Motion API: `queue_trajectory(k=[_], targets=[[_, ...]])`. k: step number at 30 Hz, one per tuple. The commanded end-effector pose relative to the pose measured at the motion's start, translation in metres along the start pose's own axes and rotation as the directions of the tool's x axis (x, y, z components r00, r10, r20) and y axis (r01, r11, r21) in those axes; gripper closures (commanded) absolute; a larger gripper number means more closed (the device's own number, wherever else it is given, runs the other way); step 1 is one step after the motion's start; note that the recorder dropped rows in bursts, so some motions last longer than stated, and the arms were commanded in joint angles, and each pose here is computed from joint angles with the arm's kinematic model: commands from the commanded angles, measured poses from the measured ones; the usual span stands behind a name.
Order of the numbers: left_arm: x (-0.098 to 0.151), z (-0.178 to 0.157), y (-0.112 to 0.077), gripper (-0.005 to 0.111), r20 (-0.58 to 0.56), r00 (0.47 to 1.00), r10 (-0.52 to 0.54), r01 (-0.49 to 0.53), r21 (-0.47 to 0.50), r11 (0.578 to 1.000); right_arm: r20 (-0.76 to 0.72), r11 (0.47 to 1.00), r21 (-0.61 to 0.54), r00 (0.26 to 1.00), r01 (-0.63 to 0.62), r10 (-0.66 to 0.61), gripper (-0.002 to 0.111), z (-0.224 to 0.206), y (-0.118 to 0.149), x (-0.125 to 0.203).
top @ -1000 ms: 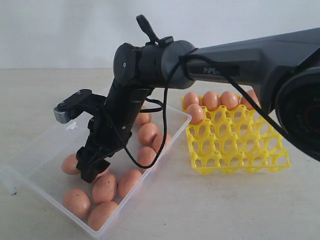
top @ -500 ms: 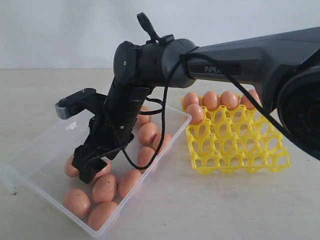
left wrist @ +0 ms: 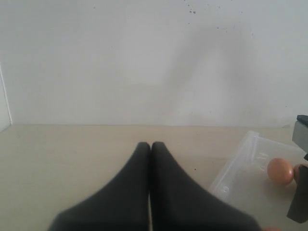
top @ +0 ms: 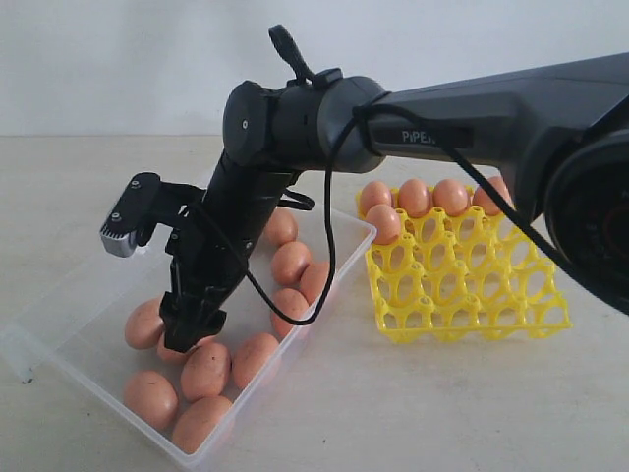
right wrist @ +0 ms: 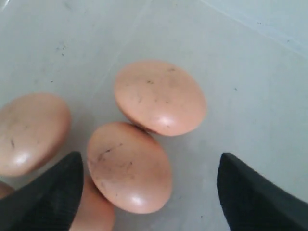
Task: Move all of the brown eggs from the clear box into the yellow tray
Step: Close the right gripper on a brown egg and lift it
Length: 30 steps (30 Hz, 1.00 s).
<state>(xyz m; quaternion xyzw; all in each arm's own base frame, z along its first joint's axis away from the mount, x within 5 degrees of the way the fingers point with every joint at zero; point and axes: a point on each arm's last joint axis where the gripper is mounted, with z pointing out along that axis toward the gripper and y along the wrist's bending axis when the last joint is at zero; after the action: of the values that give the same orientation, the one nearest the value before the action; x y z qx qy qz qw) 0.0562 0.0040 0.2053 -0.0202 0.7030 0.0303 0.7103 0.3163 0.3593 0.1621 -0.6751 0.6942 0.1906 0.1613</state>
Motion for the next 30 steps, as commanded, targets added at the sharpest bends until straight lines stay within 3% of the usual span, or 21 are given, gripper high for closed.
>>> queue_trajectory(k=[1,5,12,20,21,23,26,30], targets=[[0.0,0.0,0.0,0.111,-0.006,1.0,0.003,-0.003,0.005,1.0,0.016,0.995,0.0,0.995,0.098,-0.098,0.035,-0.005,0.001,-0.003],[-0.002,0.0,0.0,0.111,0.007,1.0,0.003,-0.003,0.005,1.0,0.048,0.989,-0.027,0.988,0.149,-0.147,0.035,-0.005,0.004,-0.006],[-0.007,0.0,0.0,0.111,0.068,0.998,0.003,-0.003,0.002,1.0,0.074,0.99,0.004,0.987,0.14,-0.14,0.035,-0.004,0.002,-0.008],[-0.012,-0.001,0.0,0.111,0.122,0.993,0.003,-0.003,0.0,1.0,0.028,0.994,-0.055,0.995,0.099,-0.098,0.035,0.021,0.001,0.005],[-0.012,-0.001,0.0,0.111,0.124,0.992,0.003,-0.003,0.0,1.0,0.039,0.995,-0.028,0.995,0.097,-0.096,0.039,0.021,-0.002,0.004],[-0.012,-0.001,0.0,0.111,0.124,0.992,0.003,-0.003,0.0,1.0,0.049,0.998,-0.003,0.997,0.067,-0.067,0.062,0.021,-0.004,0.003],[-0.012,-0.001,0.0,0.111,0.124,0.992,0.003,-0.003,0.0,1.0,0.048,1.0,-0.005,0.999,0.0,0.0,0.108,0.021,-0.004,0.003],[-0.009,0.0,0.0,0.111,0.084,0.996,0.003,-0.003,0.001,1.0,0.05,0.993,-0.011,0.992,-0.12,0.12,0.108,0.019,-0.005,0.002]])
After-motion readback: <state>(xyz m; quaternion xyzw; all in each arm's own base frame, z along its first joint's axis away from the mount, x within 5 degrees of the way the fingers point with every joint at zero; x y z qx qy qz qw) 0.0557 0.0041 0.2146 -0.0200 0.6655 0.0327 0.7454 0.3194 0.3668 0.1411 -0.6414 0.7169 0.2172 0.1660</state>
